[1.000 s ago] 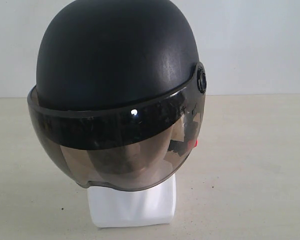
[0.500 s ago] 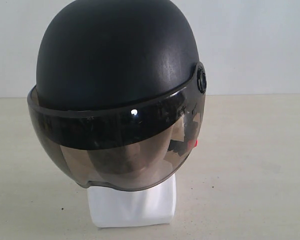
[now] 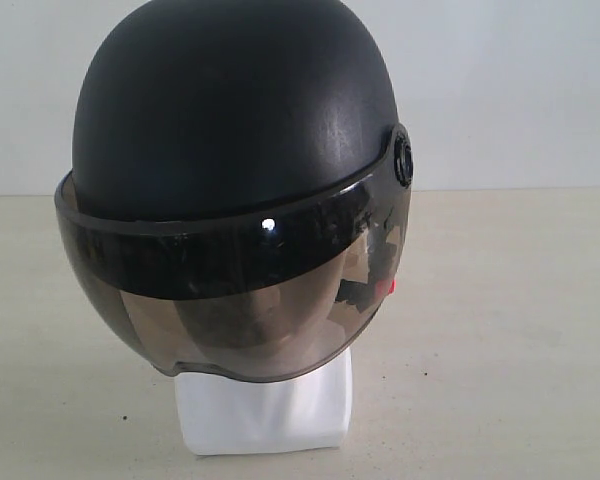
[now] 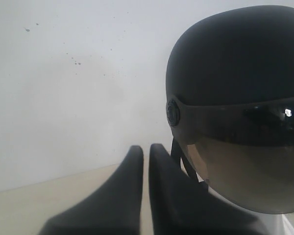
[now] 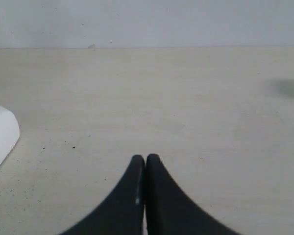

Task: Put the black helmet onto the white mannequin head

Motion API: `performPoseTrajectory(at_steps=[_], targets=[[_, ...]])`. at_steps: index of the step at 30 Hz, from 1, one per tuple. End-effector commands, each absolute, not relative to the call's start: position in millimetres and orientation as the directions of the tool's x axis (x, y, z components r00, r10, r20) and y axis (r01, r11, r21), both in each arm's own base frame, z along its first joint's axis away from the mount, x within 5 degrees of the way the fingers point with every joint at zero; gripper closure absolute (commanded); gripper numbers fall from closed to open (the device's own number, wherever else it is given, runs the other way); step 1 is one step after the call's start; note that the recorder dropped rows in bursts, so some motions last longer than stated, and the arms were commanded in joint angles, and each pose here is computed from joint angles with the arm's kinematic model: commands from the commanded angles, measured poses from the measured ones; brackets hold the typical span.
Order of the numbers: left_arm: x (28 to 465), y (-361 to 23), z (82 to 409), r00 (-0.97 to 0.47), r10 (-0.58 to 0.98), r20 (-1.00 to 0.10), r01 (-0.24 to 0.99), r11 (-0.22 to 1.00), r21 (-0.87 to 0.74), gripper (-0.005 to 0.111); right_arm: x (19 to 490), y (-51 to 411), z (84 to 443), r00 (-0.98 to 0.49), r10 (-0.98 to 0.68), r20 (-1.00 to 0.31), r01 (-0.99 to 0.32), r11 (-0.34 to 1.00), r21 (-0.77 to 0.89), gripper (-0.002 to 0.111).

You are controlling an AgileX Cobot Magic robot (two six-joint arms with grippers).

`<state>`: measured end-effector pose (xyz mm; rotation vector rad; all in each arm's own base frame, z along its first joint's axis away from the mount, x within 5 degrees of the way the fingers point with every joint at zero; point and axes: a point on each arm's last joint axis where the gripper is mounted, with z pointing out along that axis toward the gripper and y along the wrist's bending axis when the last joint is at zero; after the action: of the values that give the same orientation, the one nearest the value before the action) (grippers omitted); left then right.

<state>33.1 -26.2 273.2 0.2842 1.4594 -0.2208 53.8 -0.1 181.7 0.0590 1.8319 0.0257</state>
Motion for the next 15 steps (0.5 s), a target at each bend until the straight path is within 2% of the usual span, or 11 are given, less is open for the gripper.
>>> performPoseTrajectory(at_steps=[1,15], targets=[[33.3,-26.2,272.2,0.096,0.017,-0.995,0.316,0.948,0.047,0.102,53.5,-0.6,182.4,-0.251,0.046,-0.967,0.032,0.999,0.039,0.108],[33.3,-26.2,272.2,0.099,0.025,-0.995,0.315,0.948,0.055,0.102,53.5,-0.6,182.4,-0.251,0.047,-0.967,0.032,0.999,0.040,0.108]])
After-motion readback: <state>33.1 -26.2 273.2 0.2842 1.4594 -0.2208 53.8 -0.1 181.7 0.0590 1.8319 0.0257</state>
